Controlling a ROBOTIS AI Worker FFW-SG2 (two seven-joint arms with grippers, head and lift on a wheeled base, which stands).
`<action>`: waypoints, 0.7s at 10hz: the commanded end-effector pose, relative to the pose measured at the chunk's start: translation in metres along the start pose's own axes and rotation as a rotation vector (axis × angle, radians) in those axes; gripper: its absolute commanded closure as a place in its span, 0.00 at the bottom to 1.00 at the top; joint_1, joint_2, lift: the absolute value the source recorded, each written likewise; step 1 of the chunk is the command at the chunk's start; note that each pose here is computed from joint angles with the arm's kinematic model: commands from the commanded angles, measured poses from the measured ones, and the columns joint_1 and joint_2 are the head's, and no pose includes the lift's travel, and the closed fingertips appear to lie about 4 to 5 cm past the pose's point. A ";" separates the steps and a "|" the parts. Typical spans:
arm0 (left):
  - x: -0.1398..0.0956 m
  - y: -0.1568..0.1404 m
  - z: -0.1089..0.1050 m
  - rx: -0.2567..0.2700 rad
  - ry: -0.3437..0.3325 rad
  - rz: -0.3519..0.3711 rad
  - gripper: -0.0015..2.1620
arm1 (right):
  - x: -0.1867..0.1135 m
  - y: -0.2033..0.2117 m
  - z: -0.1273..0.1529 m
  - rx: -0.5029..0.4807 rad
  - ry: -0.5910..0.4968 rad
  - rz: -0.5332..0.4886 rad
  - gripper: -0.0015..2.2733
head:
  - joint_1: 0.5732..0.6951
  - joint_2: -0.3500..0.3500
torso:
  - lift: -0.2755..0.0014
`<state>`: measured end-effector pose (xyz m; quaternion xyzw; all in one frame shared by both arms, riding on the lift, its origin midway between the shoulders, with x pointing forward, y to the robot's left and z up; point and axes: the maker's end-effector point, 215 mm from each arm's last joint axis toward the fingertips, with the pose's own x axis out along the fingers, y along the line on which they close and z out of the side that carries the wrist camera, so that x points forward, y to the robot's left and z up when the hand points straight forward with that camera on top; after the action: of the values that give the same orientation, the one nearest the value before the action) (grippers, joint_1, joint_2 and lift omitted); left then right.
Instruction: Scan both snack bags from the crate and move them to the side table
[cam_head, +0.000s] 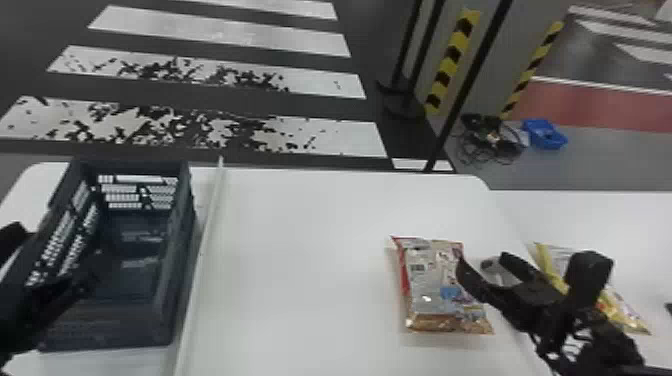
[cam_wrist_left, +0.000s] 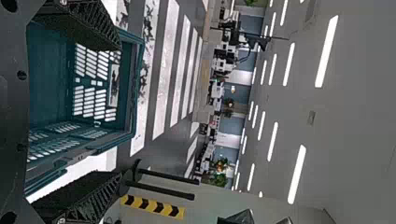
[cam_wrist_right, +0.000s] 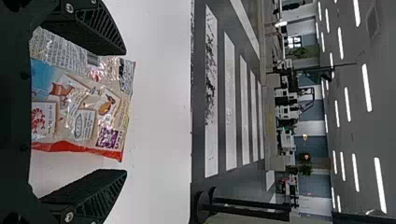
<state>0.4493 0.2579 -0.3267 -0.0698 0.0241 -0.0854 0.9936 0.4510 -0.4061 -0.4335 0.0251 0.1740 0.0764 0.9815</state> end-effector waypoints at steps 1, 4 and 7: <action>-0.001 0.001 -0.002 0.002 0.005 0.001 0.02 | 0.013 0.019 -0.016 0.002 0.027 0.024 0.04 | 1.00 0.23 | 0.65; -0.001 0.002 -0.003 0.000 0.007 0.004 0.02 | 0.031 0.029 -0.040 0.024 0.043 0.066 0.07 | 1.00 0.29 | 0.65; -0.001 0.003 -0.004 -0.001 0.008 0.005 0.02 | 0.058 0.024 -0.068 0.024 0.124 0.076 0.11 | 1.00 0.31 | 0.65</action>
<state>0.4483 0.2600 -0.3312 -0.0696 0.0281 -0.0841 0.9936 0.4764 -0.3691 -0.5044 0.0372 0.2197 0.1149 0.9681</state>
